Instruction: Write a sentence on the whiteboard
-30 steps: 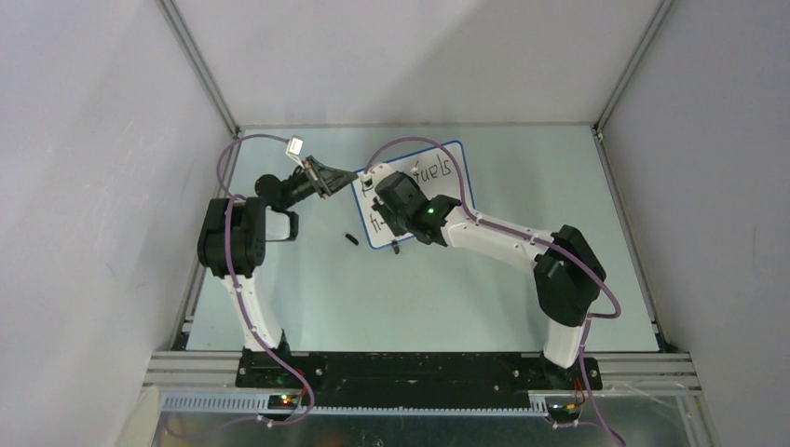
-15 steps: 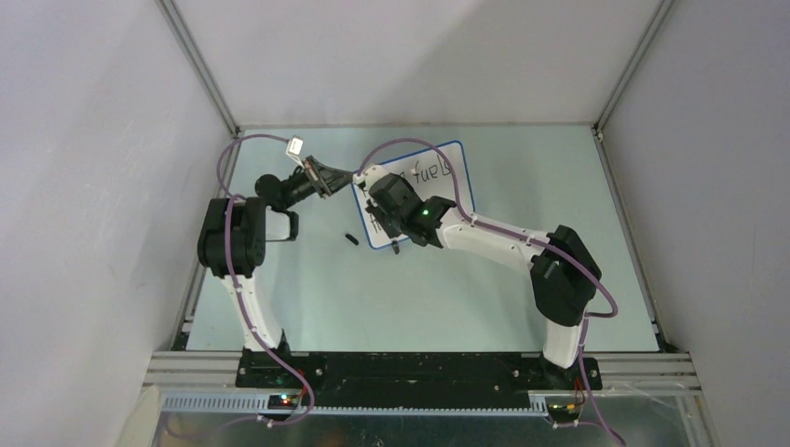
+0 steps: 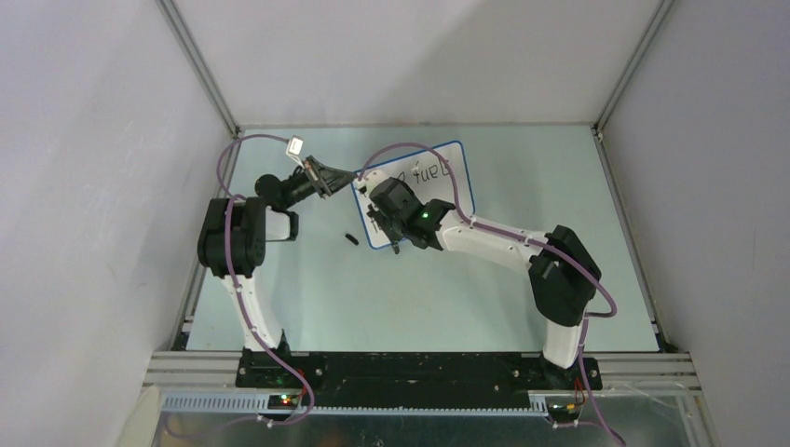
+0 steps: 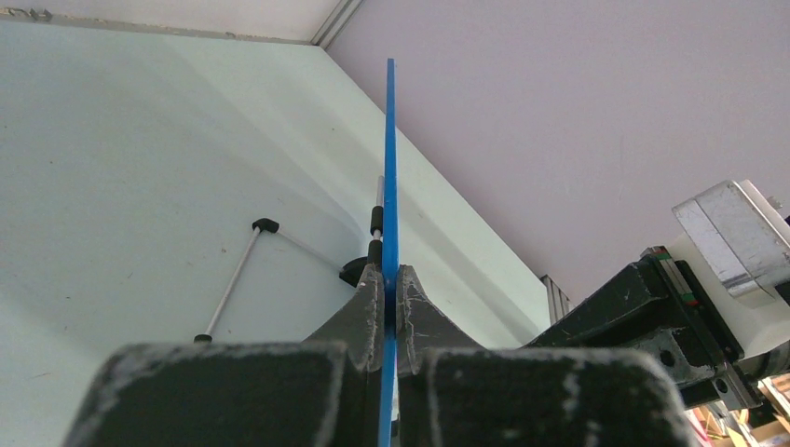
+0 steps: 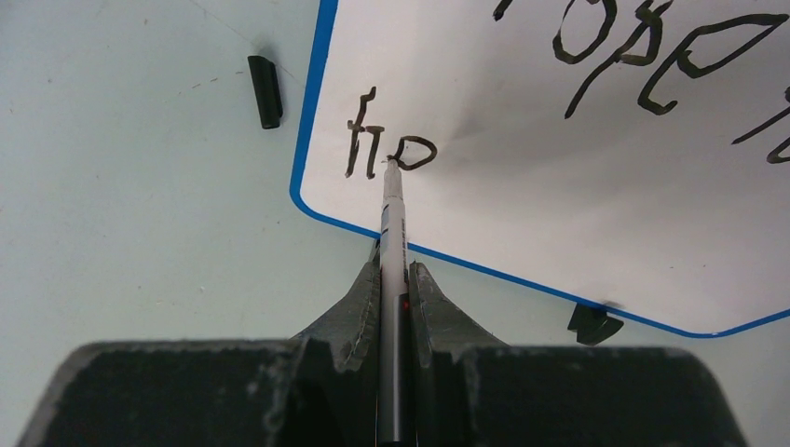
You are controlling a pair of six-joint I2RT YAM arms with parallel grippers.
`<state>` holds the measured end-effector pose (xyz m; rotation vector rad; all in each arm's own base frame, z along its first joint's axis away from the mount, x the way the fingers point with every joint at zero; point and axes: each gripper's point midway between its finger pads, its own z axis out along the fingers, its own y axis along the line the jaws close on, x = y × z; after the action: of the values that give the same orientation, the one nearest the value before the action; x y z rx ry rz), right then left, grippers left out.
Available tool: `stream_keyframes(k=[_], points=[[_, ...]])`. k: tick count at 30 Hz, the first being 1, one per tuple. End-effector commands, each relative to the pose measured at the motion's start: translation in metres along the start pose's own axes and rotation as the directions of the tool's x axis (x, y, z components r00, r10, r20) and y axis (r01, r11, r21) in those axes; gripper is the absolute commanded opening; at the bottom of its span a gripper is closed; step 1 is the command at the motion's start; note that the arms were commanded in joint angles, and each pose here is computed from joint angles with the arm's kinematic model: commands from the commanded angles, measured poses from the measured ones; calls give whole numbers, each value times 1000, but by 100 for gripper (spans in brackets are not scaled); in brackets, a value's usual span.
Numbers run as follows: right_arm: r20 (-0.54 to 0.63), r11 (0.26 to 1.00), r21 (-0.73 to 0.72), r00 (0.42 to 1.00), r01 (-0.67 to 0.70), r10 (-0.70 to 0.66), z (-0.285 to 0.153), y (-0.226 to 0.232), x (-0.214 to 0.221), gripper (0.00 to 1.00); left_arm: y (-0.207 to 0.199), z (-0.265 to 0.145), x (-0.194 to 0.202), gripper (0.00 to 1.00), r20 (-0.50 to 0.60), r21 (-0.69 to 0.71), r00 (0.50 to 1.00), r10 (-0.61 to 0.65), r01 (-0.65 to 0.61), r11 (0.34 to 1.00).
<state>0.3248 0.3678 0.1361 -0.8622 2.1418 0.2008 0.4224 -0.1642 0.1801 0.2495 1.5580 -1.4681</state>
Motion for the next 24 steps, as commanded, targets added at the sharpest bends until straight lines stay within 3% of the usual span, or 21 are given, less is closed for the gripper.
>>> stream_keyframes(k=[1, 24], points=[[6, 1000, -3, 1000, -13, 13, 1, 3, 1, 0, -14, 6, 1, 0, -23, 59, 998, 57, -56, 997], [-4, 997, 62, 999, -44, 44, -5, -24, 5, 0, -14, 6, 1, 0, -23, 58, 998, 58, -56, 997]])
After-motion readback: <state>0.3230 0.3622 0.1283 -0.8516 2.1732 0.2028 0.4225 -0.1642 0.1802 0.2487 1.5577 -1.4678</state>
